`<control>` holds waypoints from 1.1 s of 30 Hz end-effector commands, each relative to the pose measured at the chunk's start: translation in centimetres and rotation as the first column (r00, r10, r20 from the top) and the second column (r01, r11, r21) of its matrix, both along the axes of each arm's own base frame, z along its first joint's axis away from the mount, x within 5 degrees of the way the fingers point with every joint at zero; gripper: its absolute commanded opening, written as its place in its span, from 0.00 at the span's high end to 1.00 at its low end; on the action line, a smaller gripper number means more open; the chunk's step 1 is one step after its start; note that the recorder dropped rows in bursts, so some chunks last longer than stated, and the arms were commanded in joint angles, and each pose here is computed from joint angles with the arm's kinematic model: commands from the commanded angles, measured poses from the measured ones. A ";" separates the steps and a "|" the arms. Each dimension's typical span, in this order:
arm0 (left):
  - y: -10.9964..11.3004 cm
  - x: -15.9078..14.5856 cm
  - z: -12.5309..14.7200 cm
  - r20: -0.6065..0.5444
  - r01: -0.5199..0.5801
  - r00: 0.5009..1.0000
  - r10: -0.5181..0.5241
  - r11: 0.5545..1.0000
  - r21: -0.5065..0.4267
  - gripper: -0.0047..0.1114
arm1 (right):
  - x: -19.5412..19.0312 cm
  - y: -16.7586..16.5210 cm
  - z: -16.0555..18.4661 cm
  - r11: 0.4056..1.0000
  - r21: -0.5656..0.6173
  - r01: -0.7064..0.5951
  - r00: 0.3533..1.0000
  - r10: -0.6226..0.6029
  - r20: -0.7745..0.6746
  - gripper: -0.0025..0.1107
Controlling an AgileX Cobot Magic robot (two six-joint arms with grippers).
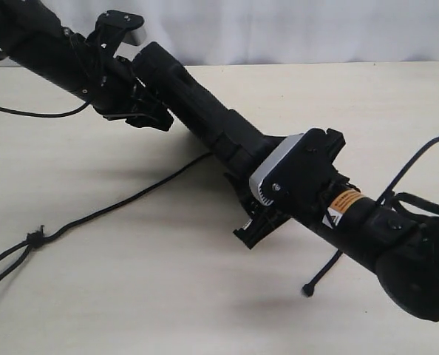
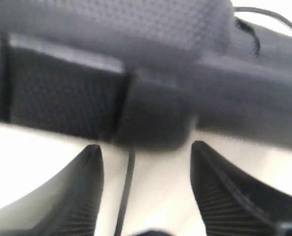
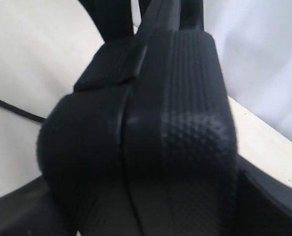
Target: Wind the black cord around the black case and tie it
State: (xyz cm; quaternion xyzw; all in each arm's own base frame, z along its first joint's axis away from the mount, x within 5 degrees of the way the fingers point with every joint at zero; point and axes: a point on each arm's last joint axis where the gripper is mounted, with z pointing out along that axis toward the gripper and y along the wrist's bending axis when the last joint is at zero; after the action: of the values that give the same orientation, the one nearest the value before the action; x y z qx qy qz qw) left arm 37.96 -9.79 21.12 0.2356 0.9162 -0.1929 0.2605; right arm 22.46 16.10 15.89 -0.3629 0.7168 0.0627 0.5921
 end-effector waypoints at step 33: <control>5.6 -7.3 -6.8 -0.554 0.516 0.807 -0.204 0.700 0.494 0.52 | 1.3 -0.7 -0.2 0.966 0.126 0.226 0.965 -0.205 -0.162 0.94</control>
State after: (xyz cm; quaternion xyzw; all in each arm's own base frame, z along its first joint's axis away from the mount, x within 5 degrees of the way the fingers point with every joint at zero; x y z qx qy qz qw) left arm 31.10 -4.13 15.17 0.4351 0.8930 0.0196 -0.1135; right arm 23.91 15.54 16.50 -0.2353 0.7632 0.0736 0.5973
